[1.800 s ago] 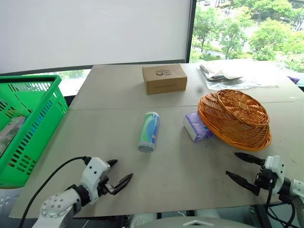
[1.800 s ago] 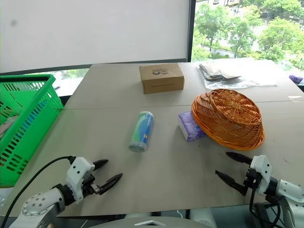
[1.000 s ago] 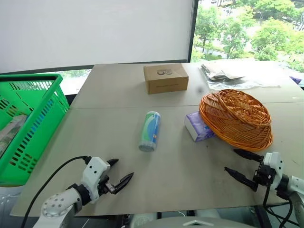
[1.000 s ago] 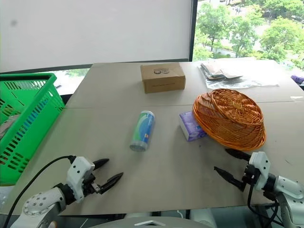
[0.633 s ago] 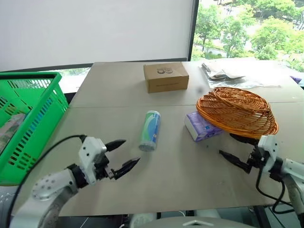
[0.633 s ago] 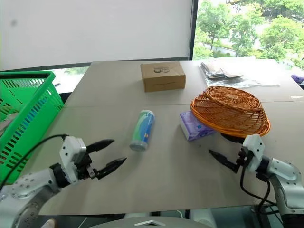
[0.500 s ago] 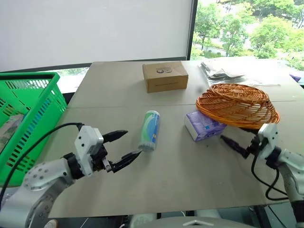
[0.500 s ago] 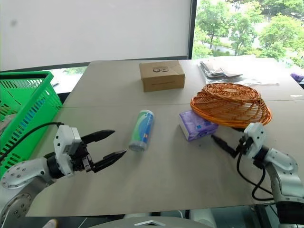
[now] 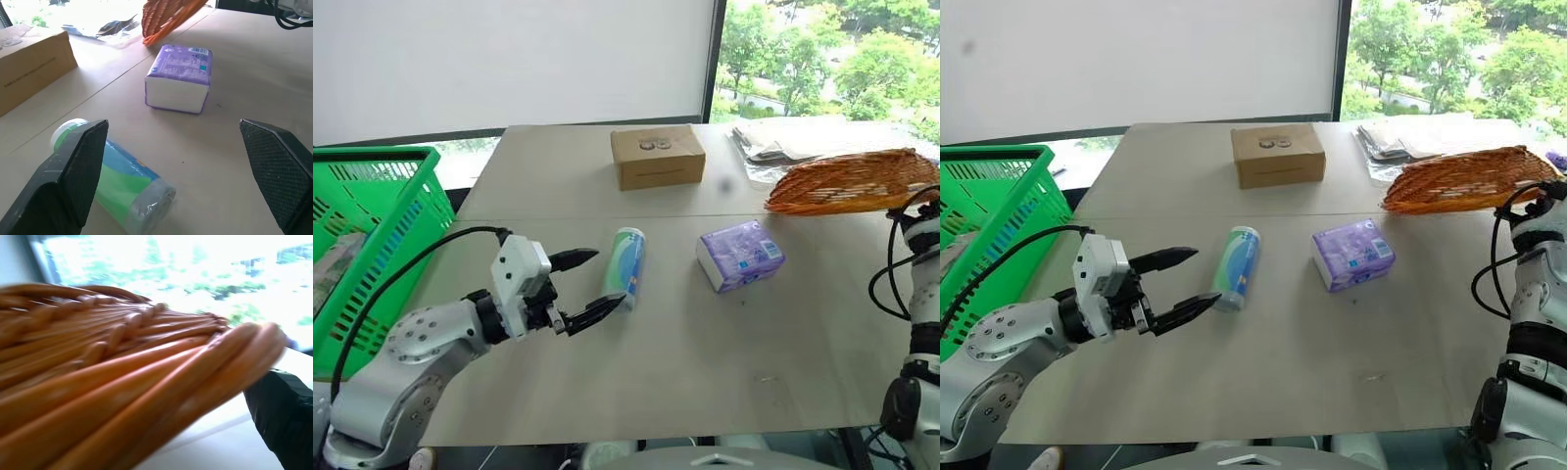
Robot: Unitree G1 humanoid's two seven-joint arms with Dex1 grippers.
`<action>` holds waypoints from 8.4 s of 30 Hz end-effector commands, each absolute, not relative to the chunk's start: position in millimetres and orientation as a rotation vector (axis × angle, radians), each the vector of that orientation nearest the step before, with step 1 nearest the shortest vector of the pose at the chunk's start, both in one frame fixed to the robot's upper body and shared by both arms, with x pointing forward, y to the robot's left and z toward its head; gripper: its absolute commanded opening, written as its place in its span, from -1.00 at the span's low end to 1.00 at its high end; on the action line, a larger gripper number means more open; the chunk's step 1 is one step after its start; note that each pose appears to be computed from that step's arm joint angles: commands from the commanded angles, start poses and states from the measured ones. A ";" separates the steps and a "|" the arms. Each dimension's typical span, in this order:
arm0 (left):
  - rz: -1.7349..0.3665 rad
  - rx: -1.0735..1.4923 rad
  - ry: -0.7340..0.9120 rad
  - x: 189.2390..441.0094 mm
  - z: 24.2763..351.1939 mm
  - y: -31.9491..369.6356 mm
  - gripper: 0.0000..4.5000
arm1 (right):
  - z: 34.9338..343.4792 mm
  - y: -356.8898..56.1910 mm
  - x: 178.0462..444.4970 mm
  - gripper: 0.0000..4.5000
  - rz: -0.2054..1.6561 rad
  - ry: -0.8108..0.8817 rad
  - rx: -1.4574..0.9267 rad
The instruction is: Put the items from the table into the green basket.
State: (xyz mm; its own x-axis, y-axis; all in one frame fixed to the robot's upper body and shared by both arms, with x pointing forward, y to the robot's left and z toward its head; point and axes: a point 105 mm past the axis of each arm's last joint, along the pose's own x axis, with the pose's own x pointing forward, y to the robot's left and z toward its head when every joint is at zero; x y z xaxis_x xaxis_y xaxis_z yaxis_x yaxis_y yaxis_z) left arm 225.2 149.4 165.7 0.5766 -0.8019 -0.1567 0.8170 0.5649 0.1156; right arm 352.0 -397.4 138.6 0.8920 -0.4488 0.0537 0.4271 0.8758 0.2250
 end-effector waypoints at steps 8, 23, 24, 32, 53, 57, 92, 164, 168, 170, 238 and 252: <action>-0.960 0.208 0.058 223.1 171.1 138.6 0.97 | 23.5 -369.4 274.1 1.00 -0.012 0.686 -0.026; -0.979 0.200 0.042 230.6 172.0 130.9 0.97 | 114.8 -418.3 318.8 1.00 -0.471 0.102 0.538; -0.977 0.200 0.041 230.7 172.1 131.0 0.97 | 112.3 -415.4 320.0 1.00 -0.456 0.128 0.458; -0.963 0.192 0.045 229.1 170.5 131.7 0.97 | 135.1 -402.8 332.4 1.00 -0.431 0.002 0.309; -0.969 0.186 0.028 235.3 165.7 126.8 0.97 | 161.8 -430.5 316.1 1.00 -0.381 0.217 -0.779; -0.972 0.188 0.023 236.1 165.5 125.6 0.97 | 162.7 -449.5 305.2 1.00 -0.411 0.300 -1.040; -0.675 0.338 0.227 247.9 130.7 178.5 0.97 | 153.8 -140.4 260.4 1.00 1.216 0.115 -0.125; 0.770 0.497 0.252 264.3 262.1 435.3 0.09 | 239.4 -80.3 251.5 1.00 1.397 -0.195 -0.003; 0.857 0.477 0.178 259.0 274.7 446.8 0.78 | 238.8 -81.9 252.5 1.00 1.382 -0.197 -0.006; 0.898 0.447 0.152 256.3 278.4 452.1 0.98 | 238.5 -83.1 252.9 1.00 1.373 -0.197 -0.007; -0.892 0.475 0.176 254.4 187.7 169.9 1.00 | 200.4 -77.3 304.0 -0.97 1.127 -0.325 -0.722; -1.230 0.524 0.130 271.7 162.4 93.6 1.00 | 169.3 -133.5 279.4 0.98 1.114 0.080 -0.382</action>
